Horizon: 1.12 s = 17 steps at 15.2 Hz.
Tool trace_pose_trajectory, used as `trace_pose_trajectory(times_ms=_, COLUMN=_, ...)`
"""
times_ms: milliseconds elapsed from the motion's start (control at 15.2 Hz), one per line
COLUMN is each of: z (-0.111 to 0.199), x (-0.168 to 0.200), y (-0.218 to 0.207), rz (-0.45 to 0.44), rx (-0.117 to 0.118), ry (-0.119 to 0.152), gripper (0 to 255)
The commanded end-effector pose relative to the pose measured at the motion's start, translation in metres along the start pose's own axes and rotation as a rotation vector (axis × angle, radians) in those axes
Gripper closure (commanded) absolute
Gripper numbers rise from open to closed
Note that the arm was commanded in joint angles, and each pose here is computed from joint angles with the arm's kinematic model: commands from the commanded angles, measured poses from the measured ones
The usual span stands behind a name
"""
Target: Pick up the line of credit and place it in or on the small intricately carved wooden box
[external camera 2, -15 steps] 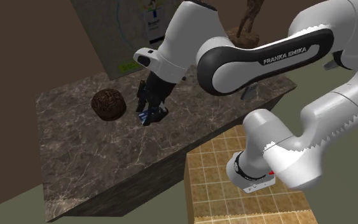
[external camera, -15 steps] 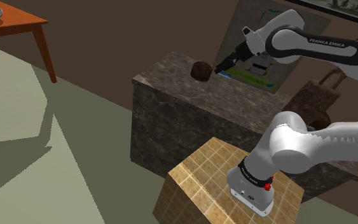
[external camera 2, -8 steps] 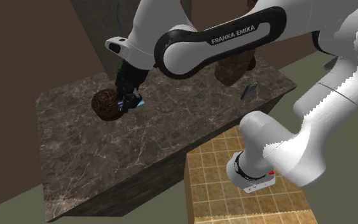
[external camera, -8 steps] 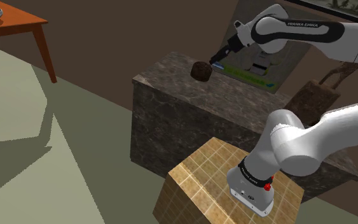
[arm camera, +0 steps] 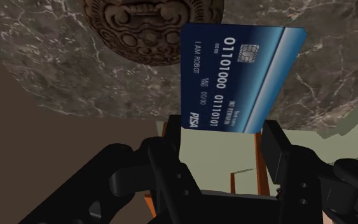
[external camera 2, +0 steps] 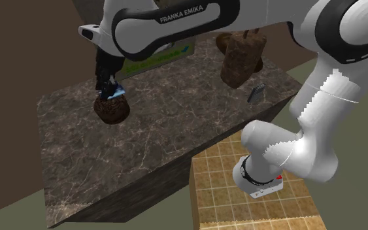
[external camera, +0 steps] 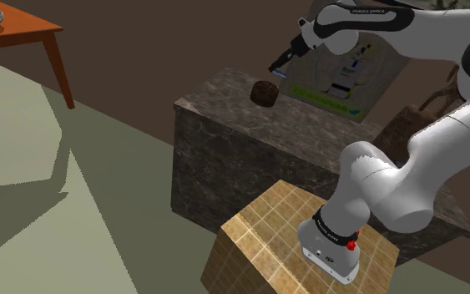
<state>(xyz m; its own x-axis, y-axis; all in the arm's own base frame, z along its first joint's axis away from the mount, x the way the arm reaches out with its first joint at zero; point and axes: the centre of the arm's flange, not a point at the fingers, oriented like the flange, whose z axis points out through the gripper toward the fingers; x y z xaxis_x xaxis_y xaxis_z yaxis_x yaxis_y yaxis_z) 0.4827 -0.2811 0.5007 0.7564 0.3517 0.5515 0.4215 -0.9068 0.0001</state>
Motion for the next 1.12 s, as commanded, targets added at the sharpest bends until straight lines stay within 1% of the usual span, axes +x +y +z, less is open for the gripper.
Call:
trace_pose_trajectory(times_ms=0, z=0.004, x=0.01, y=0.025, rz=-0.003, rx=-0.002, ry=0.0, gripper=255)
trace_pose_trajectory(times_ms=198, z=0.013, x=0.029, y=0.063, rz=-0.003, rx=-0.002, ry=0.0, gripper=255)
trace_pose_trajectory(times_ms=1056, z=0.07, x=-0.009, y=0.063, rz=-0.003, rx=-0.002, ry=0.0, gripper=255)
